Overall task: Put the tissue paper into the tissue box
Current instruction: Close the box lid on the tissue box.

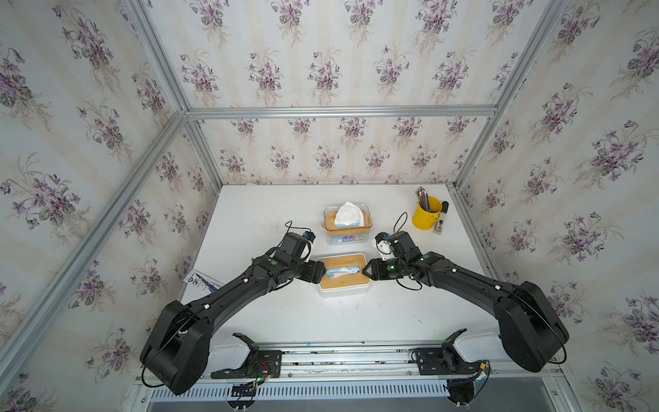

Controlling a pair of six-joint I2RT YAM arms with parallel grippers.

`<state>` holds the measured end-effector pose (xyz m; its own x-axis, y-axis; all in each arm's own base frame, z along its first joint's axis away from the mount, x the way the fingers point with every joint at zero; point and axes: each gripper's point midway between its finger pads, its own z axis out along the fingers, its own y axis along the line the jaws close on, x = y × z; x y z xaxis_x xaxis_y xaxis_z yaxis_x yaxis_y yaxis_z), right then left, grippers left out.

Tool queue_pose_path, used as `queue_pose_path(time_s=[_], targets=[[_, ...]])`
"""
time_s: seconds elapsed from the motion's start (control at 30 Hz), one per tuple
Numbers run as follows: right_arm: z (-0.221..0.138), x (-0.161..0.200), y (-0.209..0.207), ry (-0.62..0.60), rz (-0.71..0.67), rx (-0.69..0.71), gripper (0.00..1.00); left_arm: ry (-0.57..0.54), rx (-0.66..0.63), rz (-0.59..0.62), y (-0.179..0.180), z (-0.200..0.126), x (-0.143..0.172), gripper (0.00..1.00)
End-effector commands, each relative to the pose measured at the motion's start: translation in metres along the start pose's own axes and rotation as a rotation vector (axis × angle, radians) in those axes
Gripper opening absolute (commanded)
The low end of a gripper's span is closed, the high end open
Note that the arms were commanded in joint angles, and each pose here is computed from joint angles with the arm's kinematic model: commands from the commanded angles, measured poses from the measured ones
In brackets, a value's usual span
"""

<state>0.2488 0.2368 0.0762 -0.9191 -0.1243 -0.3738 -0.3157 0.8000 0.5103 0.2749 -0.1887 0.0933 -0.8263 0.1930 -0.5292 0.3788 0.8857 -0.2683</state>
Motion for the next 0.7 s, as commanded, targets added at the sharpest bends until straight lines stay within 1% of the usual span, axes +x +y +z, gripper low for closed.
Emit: queue_pose_path(time_s=[0.0,0.2,0.3,0.37,0.43,0.5,0.6,0.67], targets=[[0.003,0.0,-0.006,-0.005,-0.012,0.025,0.49,-0.005,-0.001,-0.016,0.003,0.005,-0.002,0.85],[0.001,0.003,-0.01,-0.001,-0.013,0.05,0.48,0.047,-0.004,-0.006,0.009,0.022,0.008,0.85],[-0.007,-0.006,-0.003,-0.017,-0.047,0.048,0.48,0.049,0.002,0.0,0.008,0.022,0.004,0.85],[-0.018,-0.018,0.005,-0.058,-0.117,0.06,0.49,0.032,0.017,0.003,0.004,0.017,-0.003,0.85],[-0.029,-0.029,0.021,-0.108,-0.232,0.055,0.49,0.004,0.04,0.013,-0.001,0.009,-0.011,0.87],[-0.032,-0.032,0.041,-0.128,-0.347,0.031,0.49,-0.017,0.054,0.019,-0.005,0.0,-0.019,0.89],[-0.028,-0.029,0.061,-0.123,-0.487,0.047,0.58,-0.05,0.055,0.004,-0.001,-0.01,-0.028,0.91],[-0.024,-0.029,0.068,-0.124,-0.57,0.081,0.58,-0.067,0.048,-0.012,0.005,-0.016,-0.033,0.91]])
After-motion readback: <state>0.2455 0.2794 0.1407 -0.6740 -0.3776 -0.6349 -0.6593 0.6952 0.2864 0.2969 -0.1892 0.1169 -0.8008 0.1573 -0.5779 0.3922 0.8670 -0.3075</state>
